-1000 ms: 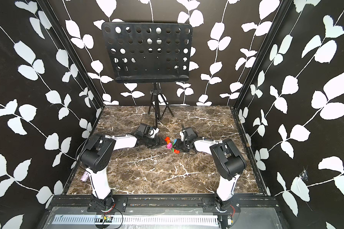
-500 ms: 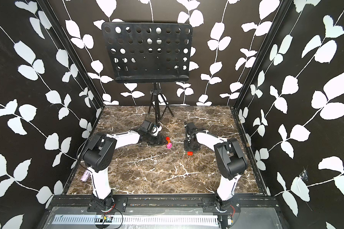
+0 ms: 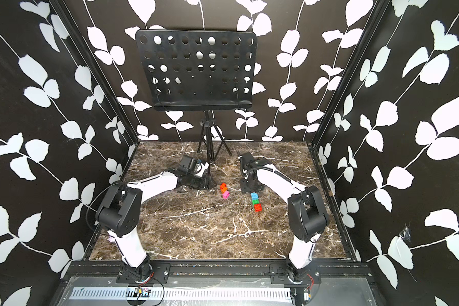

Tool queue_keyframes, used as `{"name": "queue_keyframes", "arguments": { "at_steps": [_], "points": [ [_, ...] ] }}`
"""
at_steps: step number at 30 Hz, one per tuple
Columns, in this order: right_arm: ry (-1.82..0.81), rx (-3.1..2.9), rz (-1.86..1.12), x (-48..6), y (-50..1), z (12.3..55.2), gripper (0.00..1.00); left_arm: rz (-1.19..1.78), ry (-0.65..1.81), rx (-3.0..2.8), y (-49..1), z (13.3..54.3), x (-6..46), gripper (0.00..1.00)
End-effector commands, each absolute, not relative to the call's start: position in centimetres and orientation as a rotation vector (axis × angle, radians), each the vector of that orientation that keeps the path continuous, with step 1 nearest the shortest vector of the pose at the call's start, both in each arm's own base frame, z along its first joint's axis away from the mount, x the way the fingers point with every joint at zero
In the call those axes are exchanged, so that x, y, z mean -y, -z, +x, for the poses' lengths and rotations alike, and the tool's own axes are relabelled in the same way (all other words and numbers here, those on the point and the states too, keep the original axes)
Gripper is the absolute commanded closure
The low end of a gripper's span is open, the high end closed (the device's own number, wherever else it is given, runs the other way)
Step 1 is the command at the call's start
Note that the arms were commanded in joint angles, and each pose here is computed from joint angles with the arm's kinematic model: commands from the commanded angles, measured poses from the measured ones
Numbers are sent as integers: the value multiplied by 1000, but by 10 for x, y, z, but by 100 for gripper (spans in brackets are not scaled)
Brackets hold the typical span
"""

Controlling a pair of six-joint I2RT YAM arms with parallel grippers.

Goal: Assemble the letter y with lego
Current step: Place the lego brick at the center of the board, then pick up the lego brick from the center of the board.

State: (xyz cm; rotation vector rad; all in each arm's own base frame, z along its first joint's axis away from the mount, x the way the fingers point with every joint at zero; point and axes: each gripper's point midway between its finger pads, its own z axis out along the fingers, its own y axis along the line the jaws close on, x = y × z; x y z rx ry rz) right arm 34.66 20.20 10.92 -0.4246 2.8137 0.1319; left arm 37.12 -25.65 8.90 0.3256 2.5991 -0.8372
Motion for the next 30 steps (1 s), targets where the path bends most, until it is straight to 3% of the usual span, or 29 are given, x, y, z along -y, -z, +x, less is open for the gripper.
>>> {"name": "queue_keyframes", "arguments": {
  "at_steps": [1, 11, 23, 30],
  "points": [
    [-164, -2744, -516, -230, -114, 359, 41, 309, 787, -2583, -101, 373, 234, 34],
    [-429, -2747, -443, -302, -89, 401, 38, 202, 750, -2549, -111, 385, 197, 34],
    [-593, -2809, -319, -330, -47, 410, 37, 180, 768, -2542, -111, 386, 194, 34],
    [-617, -2827, -268, -333, -37, 410, 42, 174, 781, -2545, -108, 385, 195, 35]
  ]
}}
